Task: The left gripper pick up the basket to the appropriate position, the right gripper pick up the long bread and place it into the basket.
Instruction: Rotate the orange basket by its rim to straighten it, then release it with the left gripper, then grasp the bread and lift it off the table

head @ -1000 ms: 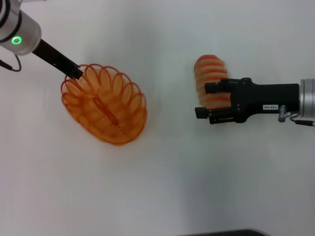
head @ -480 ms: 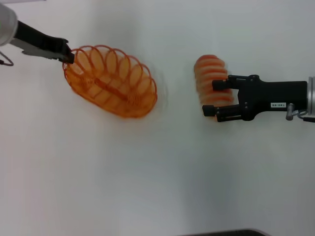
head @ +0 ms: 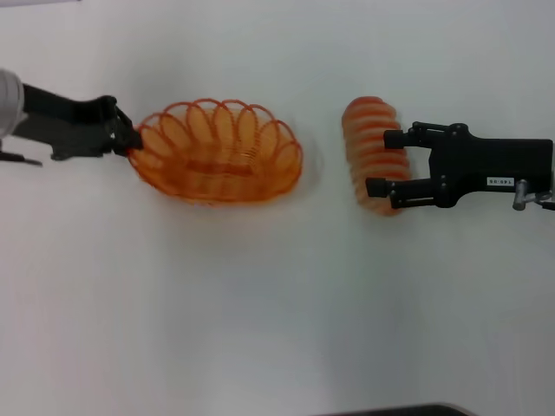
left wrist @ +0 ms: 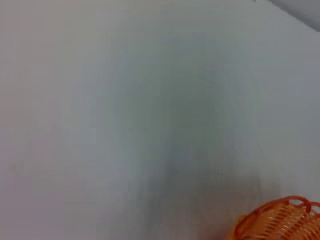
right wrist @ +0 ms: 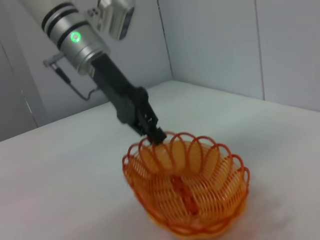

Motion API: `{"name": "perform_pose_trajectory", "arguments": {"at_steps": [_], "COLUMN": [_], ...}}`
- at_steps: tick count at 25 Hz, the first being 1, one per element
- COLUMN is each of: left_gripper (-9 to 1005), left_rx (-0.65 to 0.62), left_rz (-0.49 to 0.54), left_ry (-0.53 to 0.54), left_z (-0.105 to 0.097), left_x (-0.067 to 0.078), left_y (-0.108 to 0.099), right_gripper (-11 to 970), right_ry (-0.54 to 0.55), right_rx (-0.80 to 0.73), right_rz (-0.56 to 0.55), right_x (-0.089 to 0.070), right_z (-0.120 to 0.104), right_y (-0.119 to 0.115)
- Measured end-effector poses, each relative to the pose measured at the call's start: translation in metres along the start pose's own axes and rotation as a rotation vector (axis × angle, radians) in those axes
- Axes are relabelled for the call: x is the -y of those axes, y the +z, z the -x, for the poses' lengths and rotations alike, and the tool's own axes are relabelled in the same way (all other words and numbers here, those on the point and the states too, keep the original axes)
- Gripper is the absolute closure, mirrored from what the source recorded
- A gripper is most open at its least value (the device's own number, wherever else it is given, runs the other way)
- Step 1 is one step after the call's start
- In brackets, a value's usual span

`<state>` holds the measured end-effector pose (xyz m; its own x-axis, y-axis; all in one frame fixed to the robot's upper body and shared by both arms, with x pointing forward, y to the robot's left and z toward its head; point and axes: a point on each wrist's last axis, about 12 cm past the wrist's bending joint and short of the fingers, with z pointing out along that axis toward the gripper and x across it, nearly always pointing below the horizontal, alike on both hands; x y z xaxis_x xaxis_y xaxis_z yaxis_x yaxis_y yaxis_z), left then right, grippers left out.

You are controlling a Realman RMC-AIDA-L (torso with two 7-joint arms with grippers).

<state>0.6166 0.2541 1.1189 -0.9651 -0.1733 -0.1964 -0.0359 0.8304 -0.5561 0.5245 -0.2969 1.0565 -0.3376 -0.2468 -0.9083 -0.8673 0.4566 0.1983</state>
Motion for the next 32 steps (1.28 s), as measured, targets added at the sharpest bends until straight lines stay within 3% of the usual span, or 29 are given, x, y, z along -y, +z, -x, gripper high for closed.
{"name": "perform_pose_trajectory", "arguments": {"at_steps": [3,8,11,13,16,22,26,32], "left_gripper": [892,722,604,525,433,273,286,306], "left_rx": [0.004,0.007,0.044,0.11,0.254,0.34,0.373,0.431], "left_rz": [-0.047,-0.172,-0.283,-0.363,-0.454,-0.405,-0.38,-0.373], "left_ry": [-0.034,-0.028,0.033,0.12,0.329,0.674,0.851,0.949], "left_z": [-0.011,-0.026,-0.031,-0.035,-0.045,-0.063,-0.077,-0.088], "left_x": [-0.003,-0.006,-0.012,-0.018,-0.032,-0.053,-0.06,-0.067], "left_y": [0.001,-0.007,-0.018,-0.026,-0.036,-0.033,-0.028,-0.028], "right_gripper": [85,87,88,88,89,91,93,95], "right_ry": [-0.003,-0.006,0.011,0.041,0.104,0.35,0.473,0.588], "right_rx": [0.0,0.005,0.012,0.029,0.051,0.072,-0.013,-0.272], "right_rz": [0.0,-0.002,0.002,0.001,0.004,-0.021,-0.008,-0.064], "right_x": [0.0,0.001,0.002,0.002,0.003,0.02,0.033,0.047], "right_z": [0.0,0.002,0.004,0.006,0.011,0.041,0.071,0.115], "right_y": [0.0,0.0,0.001,0.0,0.0,-0.008,-0.018,-0.019]}}
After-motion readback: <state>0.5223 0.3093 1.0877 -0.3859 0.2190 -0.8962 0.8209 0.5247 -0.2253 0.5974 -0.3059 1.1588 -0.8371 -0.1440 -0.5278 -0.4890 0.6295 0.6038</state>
